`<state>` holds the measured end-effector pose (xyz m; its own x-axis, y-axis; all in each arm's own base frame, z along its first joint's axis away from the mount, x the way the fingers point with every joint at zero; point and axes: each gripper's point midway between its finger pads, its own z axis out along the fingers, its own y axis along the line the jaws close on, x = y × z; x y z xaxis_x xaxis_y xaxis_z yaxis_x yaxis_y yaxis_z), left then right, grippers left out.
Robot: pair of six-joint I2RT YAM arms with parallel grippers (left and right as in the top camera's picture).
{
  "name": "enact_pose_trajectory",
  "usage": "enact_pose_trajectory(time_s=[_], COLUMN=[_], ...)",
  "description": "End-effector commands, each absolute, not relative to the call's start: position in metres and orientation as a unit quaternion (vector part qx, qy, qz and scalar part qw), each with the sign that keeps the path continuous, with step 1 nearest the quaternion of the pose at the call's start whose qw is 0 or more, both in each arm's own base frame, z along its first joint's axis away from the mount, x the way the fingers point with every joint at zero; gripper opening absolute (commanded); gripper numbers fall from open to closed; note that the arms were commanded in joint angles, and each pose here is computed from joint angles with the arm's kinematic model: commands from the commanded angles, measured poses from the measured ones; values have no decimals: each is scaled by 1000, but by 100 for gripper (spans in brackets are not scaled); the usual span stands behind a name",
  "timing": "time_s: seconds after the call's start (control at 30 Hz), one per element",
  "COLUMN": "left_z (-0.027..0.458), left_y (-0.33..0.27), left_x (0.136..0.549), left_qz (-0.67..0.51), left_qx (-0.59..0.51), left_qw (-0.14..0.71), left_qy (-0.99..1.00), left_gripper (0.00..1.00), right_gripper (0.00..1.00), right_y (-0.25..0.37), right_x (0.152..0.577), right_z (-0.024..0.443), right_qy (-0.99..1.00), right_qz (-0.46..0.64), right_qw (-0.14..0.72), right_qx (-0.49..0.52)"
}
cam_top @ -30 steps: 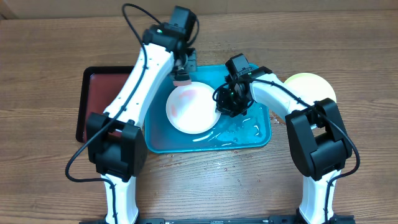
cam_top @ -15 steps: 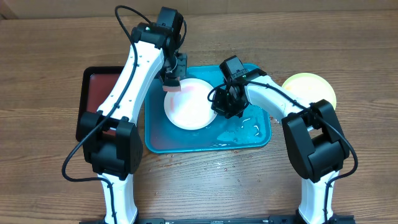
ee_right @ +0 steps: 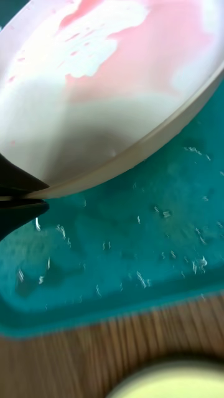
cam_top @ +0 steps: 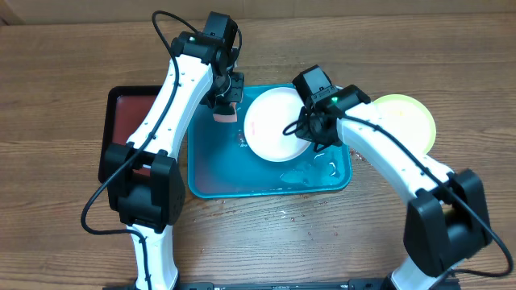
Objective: Clean dirty plates on tray and stack at the side
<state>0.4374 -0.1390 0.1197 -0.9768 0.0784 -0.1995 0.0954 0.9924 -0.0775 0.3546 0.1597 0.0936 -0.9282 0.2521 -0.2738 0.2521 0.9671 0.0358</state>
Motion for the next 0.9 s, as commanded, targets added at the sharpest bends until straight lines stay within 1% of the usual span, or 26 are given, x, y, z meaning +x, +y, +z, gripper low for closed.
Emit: enact_pose_trajectory(time_s=[0.0, 0.13, 0.23, 0.5, 0.87], left_z=[121, 121, 121, 121, 121], left_y=[-145, -145, -145, -146, -145], left_x=[436, 436, 435, 435, 435], left_qz=[-54, -55, -55, -55, -54], left_qx=[37, 37, 37, 37, 37], left_qw=[98, 98, 98, 98, 97], left_qy=[993, 993, 993, 993, 993], left_gripper=[4, 4, 4, 4, 4], right_gripper=[4, 4, 4, 4, 4], right_y=[139, 134, 133, 136, 148], right_x=[360, 354, 353, 352, 342], right_z=[111, 125, 147, 200, 257], right_qy=[969, 956, 939, 897, 815], right_qz=[-91, -146, -187, -249, -332], right_qw=[203, 232, 270, 359, 474], right_qx=[110, 105, 105, 75, 31])
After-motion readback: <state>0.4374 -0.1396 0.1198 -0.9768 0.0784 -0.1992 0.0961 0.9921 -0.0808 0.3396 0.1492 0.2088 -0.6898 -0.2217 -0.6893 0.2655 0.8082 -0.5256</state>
